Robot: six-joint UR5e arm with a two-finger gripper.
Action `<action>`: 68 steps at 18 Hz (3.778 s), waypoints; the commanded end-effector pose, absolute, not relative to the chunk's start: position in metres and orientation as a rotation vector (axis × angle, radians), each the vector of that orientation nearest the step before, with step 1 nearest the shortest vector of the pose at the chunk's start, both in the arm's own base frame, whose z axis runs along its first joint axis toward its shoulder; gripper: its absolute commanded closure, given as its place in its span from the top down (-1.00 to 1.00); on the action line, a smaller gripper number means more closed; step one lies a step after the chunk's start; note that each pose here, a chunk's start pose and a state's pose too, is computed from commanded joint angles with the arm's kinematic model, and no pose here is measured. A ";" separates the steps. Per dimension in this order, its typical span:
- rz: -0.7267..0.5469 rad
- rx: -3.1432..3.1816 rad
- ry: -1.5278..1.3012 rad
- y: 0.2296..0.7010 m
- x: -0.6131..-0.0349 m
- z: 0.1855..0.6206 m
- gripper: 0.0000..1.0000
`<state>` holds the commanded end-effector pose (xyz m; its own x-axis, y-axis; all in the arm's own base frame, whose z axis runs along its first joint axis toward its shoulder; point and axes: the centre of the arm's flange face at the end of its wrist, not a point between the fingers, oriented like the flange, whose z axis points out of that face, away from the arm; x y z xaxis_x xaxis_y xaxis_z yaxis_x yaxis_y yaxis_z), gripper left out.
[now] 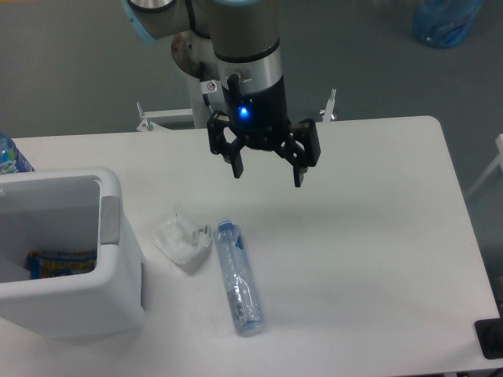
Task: Place the trash in the trash can
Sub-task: 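Move the open gripper over the crumpled white tissue and lower it, then close the gripper on the crumpled white tissue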
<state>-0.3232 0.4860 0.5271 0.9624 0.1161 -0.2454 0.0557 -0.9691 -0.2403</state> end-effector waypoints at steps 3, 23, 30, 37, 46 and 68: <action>0.395 -2.890 -0.128 0.484 -0.321 0.525 1.00; 0.228 -3.014 -0.030 0.486 -0.265 0.412 1.00; 0.102 -3.079 0.115 0.521 -0.232 0.357 1.00; -0.013 -3.046 0.234 0.538 -0.225 0.306 1.00; -0.044 -3.081 0.261 0.524 -0.195 0.271 1.00; -0.111 -3.140 -0.214 0.517 -0.186 0.235 1.00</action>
<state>-0.1863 0.5171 0.2355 0.9883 0.1359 0.0699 0.1353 -0.9907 0.0129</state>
